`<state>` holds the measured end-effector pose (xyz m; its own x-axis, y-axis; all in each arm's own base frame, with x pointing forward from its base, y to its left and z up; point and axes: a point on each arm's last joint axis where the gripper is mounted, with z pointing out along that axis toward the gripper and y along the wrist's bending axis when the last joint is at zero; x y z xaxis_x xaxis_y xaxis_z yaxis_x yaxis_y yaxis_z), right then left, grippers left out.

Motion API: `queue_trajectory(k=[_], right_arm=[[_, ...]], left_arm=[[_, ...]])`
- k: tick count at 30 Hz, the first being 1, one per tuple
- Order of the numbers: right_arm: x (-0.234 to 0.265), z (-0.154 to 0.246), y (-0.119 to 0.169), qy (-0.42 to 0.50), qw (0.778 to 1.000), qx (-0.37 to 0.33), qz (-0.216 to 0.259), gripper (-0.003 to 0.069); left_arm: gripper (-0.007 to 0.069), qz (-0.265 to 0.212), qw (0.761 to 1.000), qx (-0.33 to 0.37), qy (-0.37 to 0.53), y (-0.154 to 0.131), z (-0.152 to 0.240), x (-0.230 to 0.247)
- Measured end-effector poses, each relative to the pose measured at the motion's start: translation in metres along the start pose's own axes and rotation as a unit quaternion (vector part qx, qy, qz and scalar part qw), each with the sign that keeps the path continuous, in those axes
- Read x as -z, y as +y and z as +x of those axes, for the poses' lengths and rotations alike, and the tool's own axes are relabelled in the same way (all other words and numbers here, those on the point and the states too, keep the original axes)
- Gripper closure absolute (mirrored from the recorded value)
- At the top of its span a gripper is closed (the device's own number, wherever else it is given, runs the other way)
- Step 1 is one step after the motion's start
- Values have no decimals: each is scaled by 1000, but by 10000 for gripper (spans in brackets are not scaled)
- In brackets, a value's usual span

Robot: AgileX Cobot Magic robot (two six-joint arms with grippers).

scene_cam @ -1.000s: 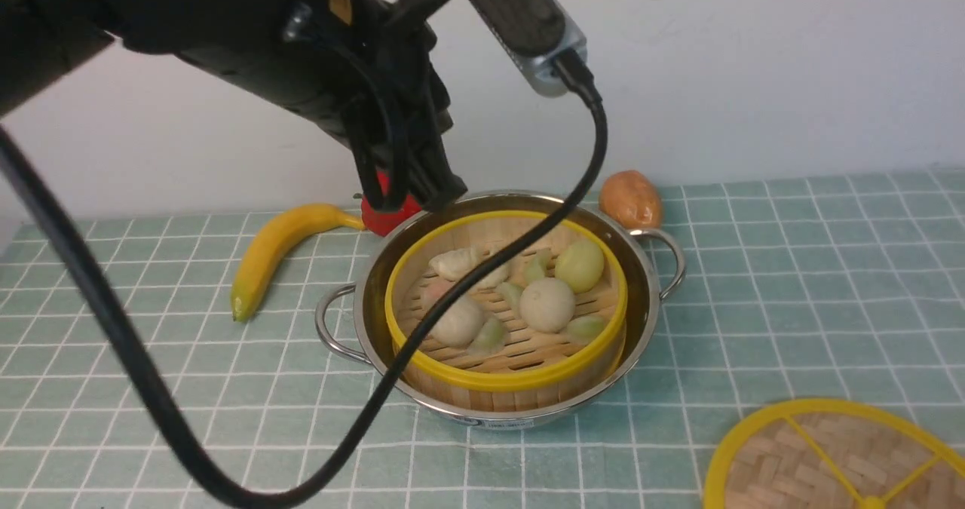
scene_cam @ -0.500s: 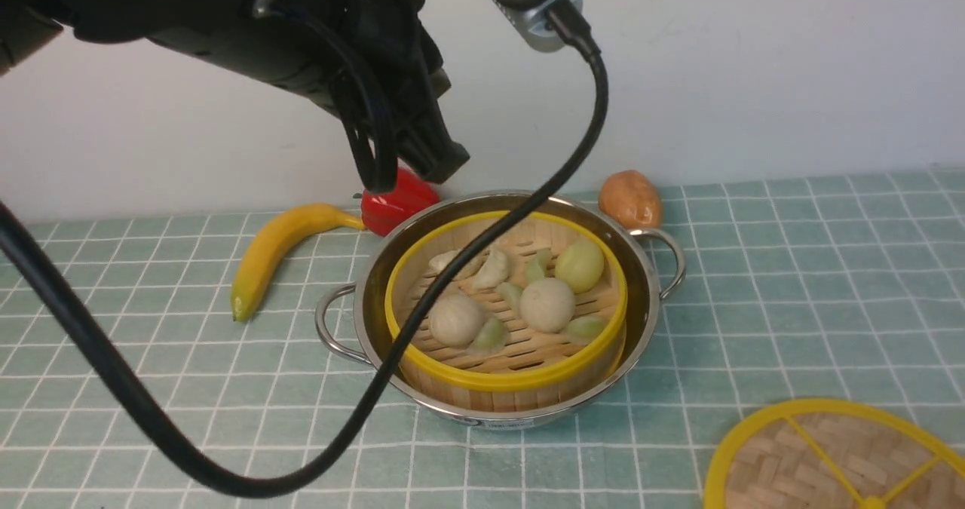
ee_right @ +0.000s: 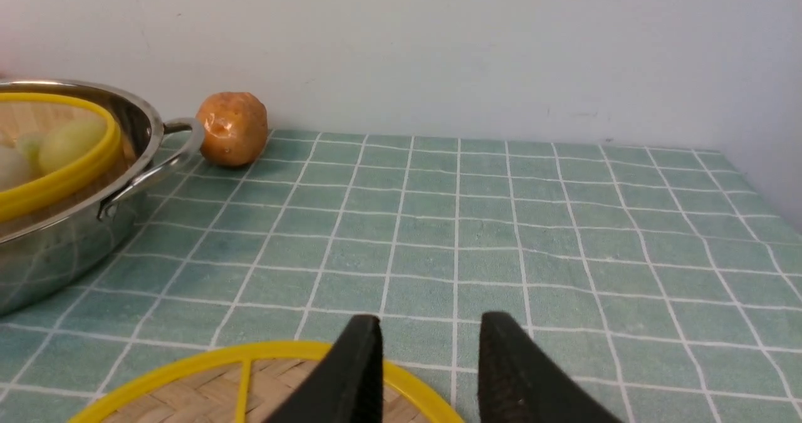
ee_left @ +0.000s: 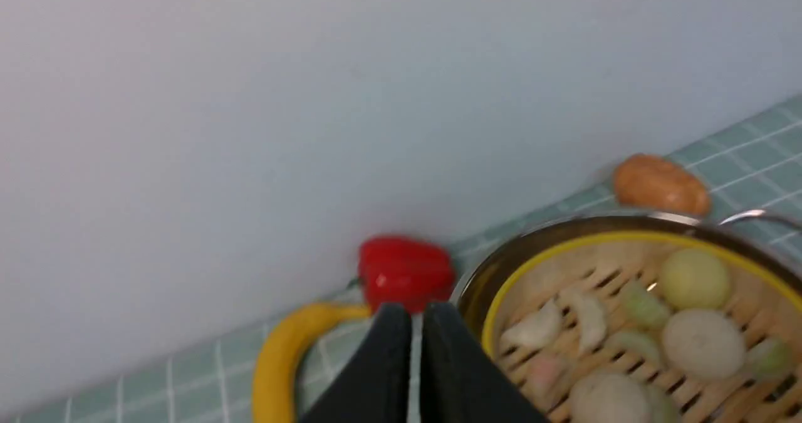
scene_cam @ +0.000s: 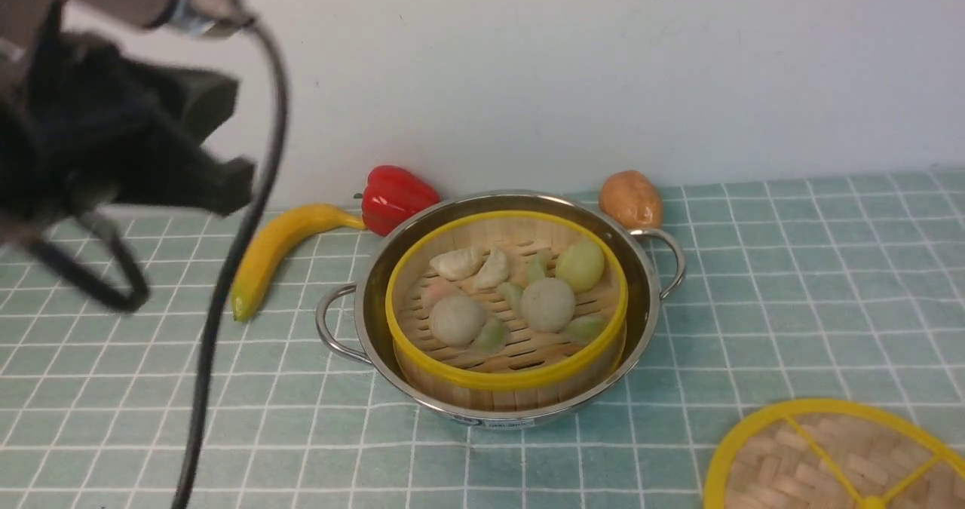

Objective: Place the steamer in the pot on the blue tablecloth, and put the lid on the steamer.
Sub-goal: 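Move the gripper down to the bamboo steamer lid and grasp its center knob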

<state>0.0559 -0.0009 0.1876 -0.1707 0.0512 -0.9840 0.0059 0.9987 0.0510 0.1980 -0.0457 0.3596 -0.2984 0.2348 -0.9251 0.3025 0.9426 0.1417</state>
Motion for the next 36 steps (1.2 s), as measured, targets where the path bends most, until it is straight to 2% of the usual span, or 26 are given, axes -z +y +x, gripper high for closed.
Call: queue_trajectory(k=[5, 8, 9, 16, 23, 36], right_arm=[[0, 0, 0, 0, 1000, 0, 0, 416], [0, 0, 0, 0, 1000, 0, 0, 416], [0, 0, 0, 0, 1000, 0, 0, 416], [0, 0, 0, 0, 1000, 0, 0, 416], [0, 0, 0, 0, 1000, 0, 0, 416], [0, 0, 0, 0, 1000, 0, 0, 416]], left_arm=[[592, -83, 993, 80, 23, 9, 88, 44], [582, -116, 988, 96, 17, 6, 118, 59], [582, -139, 985, 103, 13, 2, 139, 67], [571, -171, 981, 86, 18, -10, 191, 74], [561, -178, 981, 74, 2, -19, 221, 74], [529, -182, 980, 74, -22, -21, 220, 78]])
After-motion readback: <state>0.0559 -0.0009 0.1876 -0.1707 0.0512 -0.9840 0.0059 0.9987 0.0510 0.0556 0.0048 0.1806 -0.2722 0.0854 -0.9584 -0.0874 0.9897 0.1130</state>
